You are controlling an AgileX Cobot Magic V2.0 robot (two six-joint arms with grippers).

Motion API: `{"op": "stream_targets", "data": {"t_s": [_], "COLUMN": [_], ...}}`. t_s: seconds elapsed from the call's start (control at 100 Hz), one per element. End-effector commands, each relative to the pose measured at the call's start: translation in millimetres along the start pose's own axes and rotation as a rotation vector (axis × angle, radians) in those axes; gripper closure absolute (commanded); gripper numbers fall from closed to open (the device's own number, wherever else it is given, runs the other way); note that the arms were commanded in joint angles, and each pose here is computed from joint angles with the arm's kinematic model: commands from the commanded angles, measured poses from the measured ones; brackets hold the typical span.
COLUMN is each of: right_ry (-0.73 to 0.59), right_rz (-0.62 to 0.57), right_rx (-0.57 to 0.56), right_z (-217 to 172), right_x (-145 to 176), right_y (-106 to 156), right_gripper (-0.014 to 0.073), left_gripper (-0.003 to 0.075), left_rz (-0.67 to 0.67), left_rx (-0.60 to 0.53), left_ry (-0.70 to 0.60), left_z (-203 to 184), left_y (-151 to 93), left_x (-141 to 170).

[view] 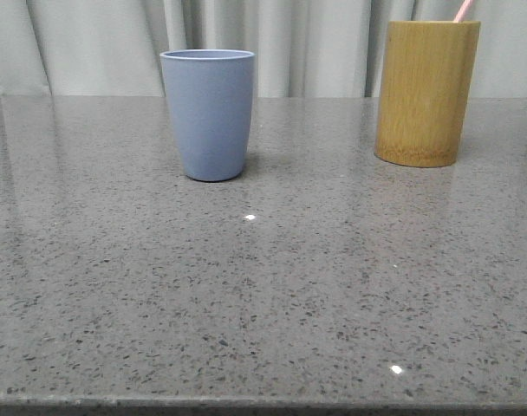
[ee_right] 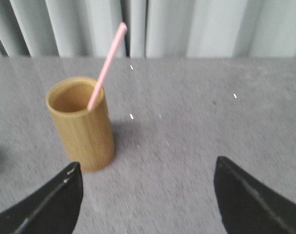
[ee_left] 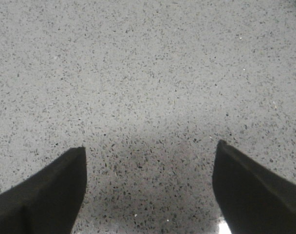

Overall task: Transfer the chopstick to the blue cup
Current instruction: 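Lower the right gripper to the pink chopstick in the bamboo holder and grasp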

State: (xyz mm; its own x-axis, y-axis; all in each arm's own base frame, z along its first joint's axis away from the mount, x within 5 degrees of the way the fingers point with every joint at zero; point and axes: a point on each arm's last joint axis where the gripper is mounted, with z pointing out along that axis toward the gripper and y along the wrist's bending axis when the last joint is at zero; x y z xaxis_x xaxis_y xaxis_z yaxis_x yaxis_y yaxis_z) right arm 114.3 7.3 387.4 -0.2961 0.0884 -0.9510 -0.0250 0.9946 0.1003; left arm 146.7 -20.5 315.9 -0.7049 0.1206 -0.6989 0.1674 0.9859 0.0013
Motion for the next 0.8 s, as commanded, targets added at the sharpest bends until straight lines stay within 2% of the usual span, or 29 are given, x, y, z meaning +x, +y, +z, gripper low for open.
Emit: {"op": "stream_targets", "data": {"t_s": [0.0,0.22,0.46,0.79], "right_ry": [-0.171,-0.289,-0.292,-0.35], "right_rz": [0.019,0.025,0.101,0.148], "right_rx": [-0.035,-0.06,-0.084,-0.118], "right_z": [6.6,55.5,115.0,159.0], "right_x": [-24.9,-39.6,-33.5,-25.9], "right_y": [4.2,8.0,12.1,19.5], "right_gripper": [0.0033,0.0033,0.0033,0.0033], "left_gripper": [0.0194,0.0194,0.0194,0.0194], "left_rz": [-0.019,-0.019,-0.019,-0.019], "left_rx": [-0.002,-0.003,-0.003,-0.003], "left_ry": [-0.123,-0.142,-0.142,-0.142], "left_z": [-8.3,-8.6,-8.6,-8.6], "left_y": [0.2,0.3,0.3,0.3], "left_x": [-12.4,-14.1,-14.1,-14.1]}}
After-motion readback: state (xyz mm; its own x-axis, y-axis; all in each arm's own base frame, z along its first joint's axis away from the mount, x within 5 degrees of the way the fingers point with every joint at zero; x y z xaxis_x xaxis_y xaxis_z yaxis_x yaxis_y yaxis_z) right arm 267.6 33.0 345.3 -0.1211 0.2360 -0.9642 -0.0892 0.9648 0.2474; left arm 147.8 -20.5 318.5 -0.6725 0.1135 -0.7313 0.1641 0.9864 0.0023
